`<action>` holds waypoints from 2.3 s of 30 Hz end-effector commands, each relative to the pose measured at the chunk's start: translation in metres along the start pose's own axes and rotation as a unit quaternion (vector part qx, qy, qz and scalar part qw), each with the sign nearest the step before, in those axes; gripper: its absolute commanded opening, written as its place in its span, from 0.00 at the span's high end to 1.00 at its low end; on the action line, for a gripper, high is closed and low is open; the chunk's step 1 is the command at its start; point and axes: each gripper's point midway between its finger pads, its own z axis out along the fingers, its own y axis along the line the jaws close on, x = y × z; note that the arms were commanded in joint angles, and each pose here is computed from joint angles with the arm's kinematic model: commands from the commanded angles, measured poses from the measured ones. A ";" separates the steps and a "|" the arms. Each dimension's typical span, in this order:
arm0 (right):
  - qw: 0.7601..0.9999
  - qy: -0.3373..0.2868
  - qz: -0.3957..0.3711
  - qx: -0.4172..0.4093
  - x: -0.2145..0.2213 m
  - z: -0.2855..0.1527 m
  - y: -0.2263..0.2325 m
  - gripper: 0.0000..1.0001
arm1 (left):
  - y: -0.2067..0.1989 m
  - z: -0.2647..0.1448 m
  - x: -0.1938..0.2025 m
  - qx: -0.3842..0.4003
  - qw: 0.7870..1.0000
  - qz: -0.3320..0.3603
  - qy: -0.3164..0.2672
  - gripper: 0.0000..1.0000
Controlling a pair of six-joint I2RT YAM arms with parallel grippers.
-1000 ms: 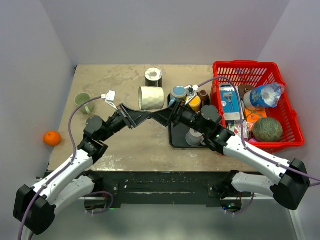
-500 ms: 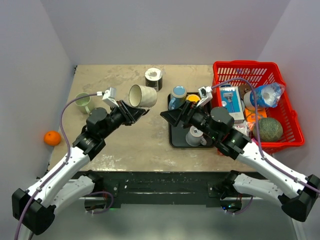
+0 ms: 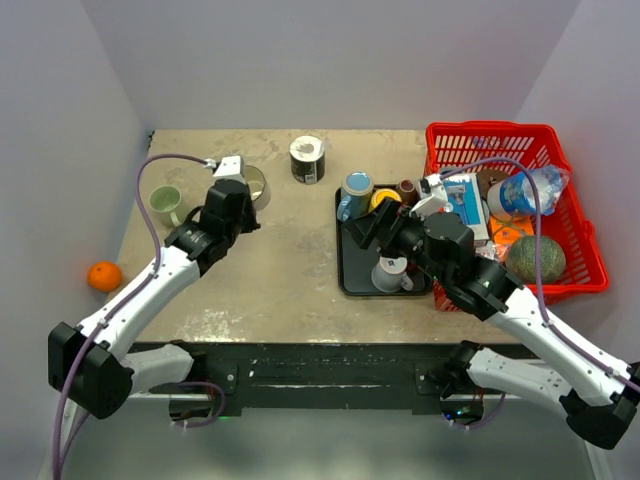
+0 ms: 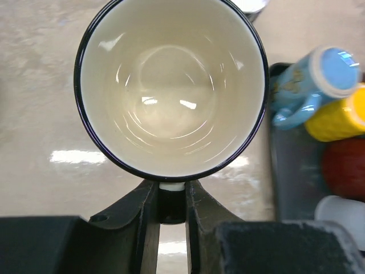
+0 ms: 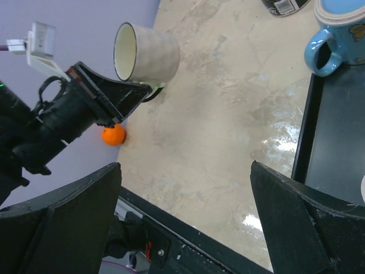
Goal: Turn the mug right side up
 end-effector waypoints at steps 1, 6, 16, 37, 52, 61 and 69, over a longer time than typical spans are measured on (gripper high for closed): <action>0.999 -0.030 0.017 0.014 -0.015 -0.011 -0.003 0.01 | 0.043 0.009 -0.027 -0.083 0.996 0.021 -0.029 1.00; 0.999 -0.008 -0.015 0.031 -0.005 0.004 -0.009 0.01 | 0.089 0.029 -0.018 -0.132 0.991 0.003 -0.005 1.00; 0.997 0.032 -0.046 0.058 0.022 0.013 -0.032 0.01 | 0.138 0.081 -0.011 -0.186 0.982 -0.009 0.042 1.00; 0.998 0.038 -0.021 0.052 0.030 0.004 -0.036 0.01 | 0.170 0.152 -0.014 -0.204 0.977 -0.059 0.023 1.00; 0.996 0.051 -0.003 0.073 0.038 0.001 -0.046 0.01 | 0.187 0.156 0.006 -0.220 0.971 -0.067 0.060 0.97; 0.989 0.065 -0.025 0.130 0.040 0.001 -0.064 0.01 | 0.171 0.141 -0.013 -0.181 0.980 -0.066 0.048 0.45; 0.979 0.061 -0.080 0.179 0.028 0.006 -0.076 0.01 | 0.153 0.096 -0.064 -0.154 0.986 -0.057 0.006 0.18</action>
